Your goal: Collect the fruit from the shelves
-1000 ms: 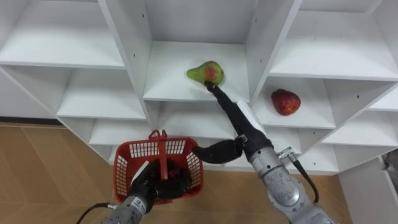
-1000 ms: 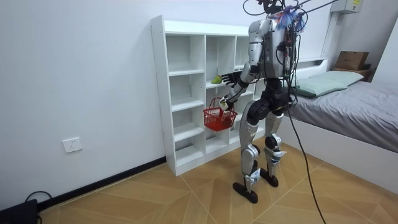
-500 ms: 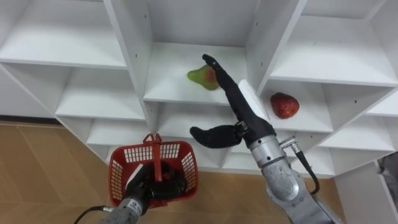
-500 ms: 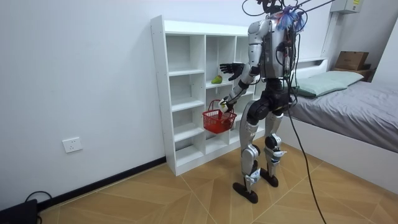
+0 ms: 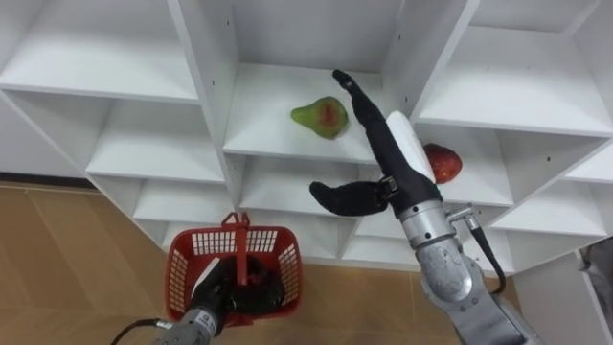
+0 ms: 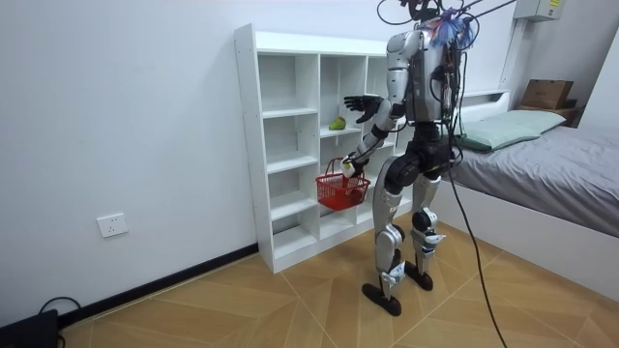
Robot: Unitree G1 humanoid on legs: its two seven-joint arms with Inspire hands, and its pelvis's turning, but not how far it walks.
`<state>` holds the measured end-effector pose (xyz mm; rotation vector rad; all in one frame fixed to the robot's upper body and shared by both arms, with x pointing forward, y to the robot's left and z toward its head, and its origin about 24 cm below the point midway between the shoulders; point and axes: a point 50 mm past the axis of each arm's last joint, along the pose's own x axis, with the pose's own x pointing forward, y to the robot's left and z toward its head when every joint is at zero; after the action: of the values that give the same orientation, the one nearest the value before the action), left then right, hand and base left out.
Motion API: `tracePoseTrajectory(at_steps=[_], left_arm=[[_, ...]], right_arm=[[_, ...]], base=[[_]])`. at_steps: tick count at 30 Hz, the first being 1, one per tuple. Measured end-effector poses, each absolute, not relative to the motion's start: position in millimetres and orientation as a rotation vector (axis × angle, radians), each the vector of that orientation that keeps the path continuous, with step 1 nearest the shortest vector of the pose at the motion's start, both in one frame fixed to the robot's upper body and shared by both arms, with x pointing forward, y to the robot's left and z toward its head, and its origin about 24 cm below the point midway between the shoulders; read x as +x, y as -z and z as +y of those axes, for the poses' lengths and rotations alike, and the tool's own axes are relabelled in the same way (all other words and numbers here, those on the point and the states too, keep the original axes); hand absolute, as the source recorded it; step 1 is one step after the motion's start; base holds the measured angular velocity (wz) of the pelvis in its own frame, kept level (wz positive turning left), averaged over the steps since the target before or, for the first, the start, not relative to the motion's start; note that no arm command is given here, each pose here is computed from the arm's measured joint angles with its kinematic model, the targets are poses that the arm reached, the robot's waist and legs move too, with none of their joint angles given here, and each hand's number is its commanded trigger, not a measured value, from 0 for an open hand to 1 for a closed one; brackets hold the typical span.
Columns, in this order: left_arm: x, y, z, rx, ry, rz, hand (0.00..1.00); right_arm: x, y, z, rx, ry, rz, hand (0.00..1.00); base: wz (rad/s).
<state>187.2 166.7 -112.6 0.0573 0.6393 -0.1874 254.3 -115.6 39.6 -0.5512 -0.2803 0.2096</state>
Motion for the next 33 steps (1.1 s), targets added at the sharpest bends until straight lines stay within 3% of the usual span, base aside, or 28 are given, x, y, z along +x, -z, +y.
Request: tracePoseTrajectory(at_steps=[33], left_arm=[[193.8, 109.3, 178.3, 0.034, 0.114, 0.632, 1.0]], right_arm=[[269.7, -33.9, -131.0, -0.569, -0.107, -0.256, 0.0]], base=[[0.01]])
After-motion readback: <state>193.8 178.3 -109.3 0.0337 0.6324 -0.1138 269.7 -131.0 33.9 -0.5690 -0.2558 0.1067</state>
